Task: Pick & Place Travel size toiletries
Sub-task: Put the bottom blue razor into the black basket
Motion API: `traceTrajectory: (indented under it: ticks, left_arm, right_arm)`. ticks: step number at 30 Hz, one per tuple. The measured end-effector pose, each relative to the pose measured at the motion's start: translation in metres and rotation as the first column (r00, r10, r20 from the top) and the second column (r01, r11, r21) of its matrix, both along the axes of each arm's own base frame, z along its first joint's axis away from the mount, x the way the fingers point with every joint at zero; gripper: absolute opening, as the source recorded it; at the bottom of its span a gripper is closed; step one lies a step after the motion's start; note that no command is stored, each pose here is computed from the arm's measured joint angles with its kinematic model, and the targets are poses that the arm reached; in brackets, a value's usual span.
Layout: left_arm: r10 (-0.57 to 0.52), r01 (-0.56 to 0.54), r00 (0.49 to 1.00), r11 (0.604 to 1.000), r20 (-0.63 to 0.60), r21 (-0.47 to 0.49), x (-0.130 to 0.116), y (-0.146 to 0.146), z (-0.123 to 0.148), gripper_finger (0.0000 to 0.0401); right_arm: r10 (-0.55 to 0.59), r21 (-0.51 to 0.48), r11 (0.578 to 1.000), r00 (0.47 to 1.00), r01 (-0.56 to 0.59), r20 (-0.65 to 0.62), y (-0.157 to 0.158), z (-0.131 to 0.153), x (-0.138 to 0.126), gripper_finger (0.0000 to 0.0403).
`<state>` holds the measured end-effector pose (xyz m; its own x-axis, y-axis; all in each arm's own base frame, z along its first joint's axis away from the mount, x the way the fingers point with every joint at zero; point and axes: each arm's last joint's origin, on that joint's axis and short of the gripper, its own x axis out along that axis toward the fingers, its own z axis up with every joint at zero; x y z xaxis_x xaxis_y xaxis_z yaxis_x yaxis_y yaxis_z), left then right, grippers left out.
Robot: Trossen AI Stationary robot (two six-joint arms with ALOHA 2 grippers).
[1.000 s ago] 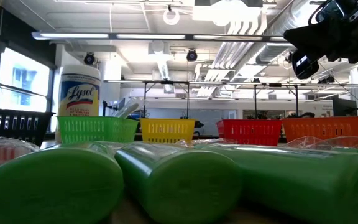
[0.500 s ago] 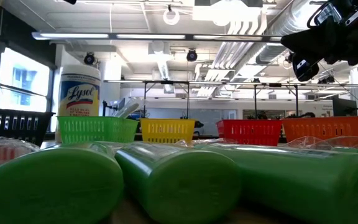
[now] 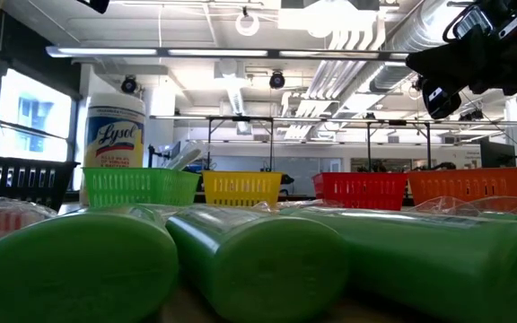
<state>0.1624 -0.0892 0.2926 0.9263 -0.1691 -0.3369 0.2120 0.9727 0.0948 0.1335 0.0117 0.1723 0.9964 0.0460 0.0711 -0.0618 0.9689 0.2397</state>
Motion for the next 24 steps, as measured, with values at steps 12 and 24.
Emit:
traceTrajectory:
  ticks: [12, 24]
  left_arm:
    - [0.244, -0.244, 0.97, 0.969, -0.026, -0.039, 0.037, -0.005, -0.021, 0.0]
    - [0.222, -0.222, 0.975, 0.975, 0.031, 0.003, 0.068, -0.001, -0.031, 0.0]
  right_arm:
    - [0.0, 0.0, 1.0, 1.0, 0.0, -0.008, 0.0, -0.001, 0.0, 0.0007]
    - [0.084, 0.109, 0.991, 0.995, -0.077, -0.061, 0.006, 0.011, 0.005, 0.0004]
